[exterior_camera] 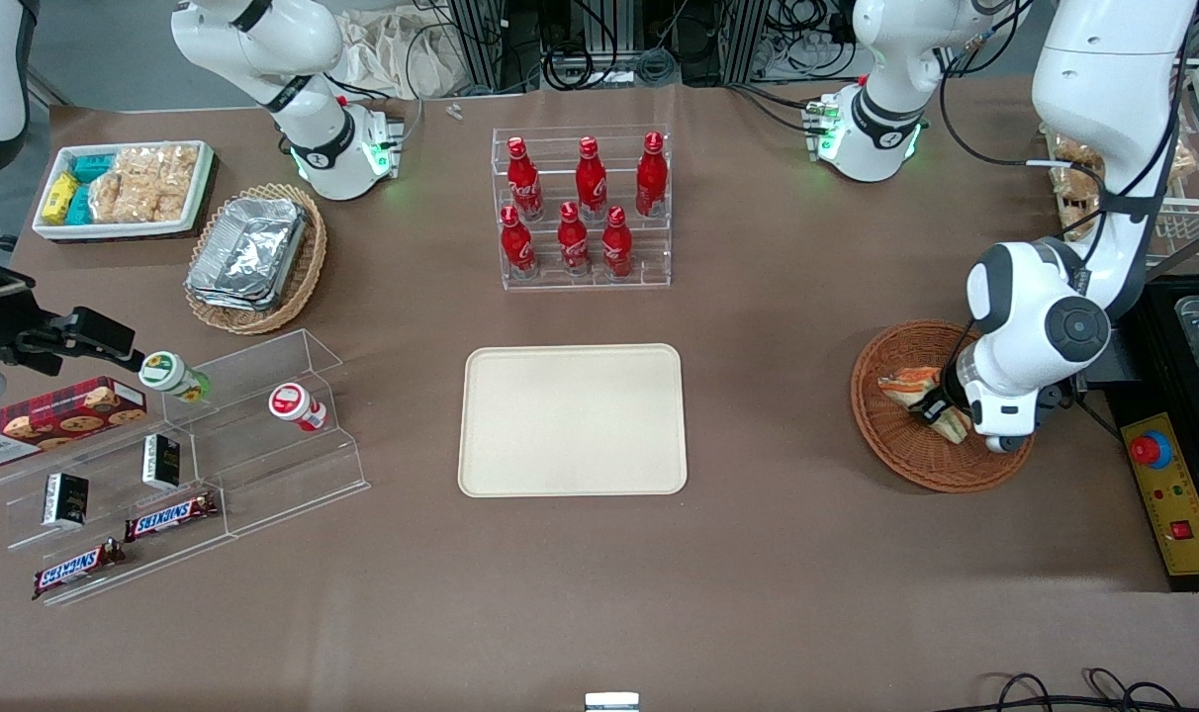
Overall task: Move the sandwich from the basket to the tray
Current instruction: 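Lower the left gripper and close it on the sandwich, then lift the sandwich out of the basket with the left gripper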
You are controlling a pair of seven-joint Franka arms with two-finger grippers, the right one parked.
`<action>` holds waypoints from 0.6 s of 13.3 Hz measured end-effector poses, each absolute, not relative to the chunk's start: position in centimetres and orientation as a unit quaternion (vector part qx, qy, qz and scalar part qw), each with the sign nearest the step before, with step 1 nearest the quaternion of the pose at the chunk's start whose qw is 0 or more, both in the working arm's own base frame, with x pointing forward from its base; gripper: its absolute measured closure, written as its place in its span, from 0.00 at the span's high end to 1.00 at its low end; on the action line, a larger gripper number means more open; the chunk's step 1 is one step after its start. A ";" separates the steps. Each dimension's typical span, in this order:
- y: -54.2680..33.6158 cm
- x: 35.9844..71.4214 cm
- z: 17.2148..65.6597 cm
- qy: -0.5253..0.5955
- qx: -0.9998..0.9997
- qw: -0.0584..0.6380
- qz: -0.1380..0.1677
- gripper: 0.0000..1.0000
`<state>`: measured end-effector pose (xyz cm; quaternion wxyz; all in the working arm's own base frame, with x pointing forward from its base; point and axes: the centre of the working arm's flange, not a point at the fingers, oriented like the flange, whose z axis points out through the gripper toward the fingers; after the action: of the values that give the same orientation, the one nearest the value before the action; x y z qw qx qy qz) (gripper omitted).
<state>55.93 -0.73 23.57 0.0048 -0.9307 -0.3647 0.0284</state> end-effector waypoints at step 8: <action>-2.2 57.1 36.6 -0.385 -0.919 0.036 0.071 0.19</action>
<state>57.06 -2.24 36.60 0.0358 -0.9193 -0.3854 0.0712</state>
